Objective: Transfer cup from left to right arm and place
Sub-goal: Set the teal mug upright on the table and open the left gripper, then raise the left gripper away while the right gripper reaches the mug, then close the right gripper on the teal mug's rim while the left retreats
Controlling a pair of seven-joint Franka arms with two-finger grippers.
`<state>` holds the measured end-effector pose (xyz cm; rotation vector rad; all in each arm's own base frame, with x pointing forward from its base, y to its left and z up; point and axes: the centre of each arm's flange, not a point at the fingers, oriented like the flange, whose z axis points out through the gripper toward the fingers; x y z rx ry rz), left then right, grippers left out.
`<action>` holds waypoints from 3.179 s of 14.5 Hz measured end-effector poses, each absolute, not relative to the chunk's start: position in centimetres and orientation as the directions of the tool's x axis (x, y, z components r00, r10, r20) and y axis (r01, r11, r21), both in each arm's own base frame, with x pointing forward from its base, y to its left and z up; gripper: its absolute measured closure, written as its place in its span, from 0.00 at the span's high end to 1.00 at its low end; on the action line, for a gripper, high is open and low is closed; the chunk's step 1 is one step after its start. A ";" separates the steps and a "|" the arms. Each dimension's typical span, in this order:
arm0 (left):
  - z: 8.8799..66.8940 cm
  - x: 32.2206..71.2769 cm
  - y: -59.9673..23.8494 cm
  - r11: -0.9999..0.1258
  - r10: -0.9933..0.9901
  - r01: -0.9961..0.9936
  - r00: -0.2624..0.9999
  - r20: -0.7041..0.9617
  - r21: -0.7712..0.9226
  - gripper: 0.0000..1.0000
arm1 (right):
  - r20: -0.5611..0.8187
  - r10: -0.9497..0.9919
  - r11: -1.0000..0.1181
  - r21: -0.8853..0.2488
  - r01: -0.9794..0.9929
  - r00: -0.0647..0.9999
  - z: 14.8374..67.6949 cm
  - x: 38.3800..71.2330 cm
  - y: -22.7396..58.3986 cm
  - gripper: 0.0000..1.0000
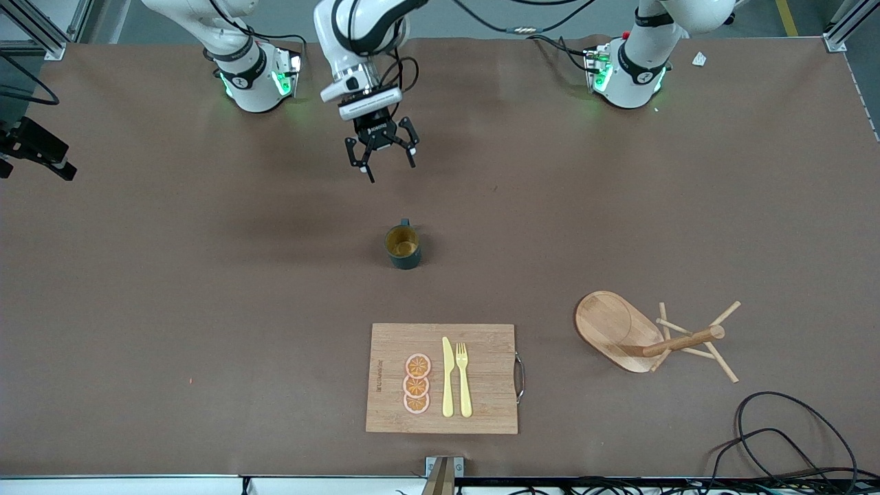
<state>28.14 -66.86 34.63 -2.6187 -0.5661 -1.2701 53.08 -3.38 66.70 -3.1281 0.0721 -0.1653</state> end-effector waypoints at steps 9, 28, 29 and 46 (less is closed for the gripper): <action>46.7 48.3 -50.8 -0.868 0.319 0.468 0.782 0.536 -0.165 1.00 | -0.054 0.106 -0.994 -0.023 0.105 0.993 56.3 58.6 -0.4 1.00; 62.8 59.5 -17.8 -0.974 0.215 0.221 0.970 0.115 -0.042 1.00 | -0.081 -0.480 -0.872 -0.069 -0.485 0.874 28.1 54.2 43.8 1.00; 62.7 59.6 -17.3 -0.973 0.221 0.227 0.969 0.108 -0.046 1.00 | -0.099 -0.493 -0.862 -0.076 -0.501 0.864 26.6 54.2 44.0 1.00; 62.9 59.6 -10.6 -0.996 -0.018 -0.017 1.000 0.014 -0.092 1.00 | -0.147 -0.271 -0.959 -0.039 -0.280 0.951 25.9 55.6 43.8 0.04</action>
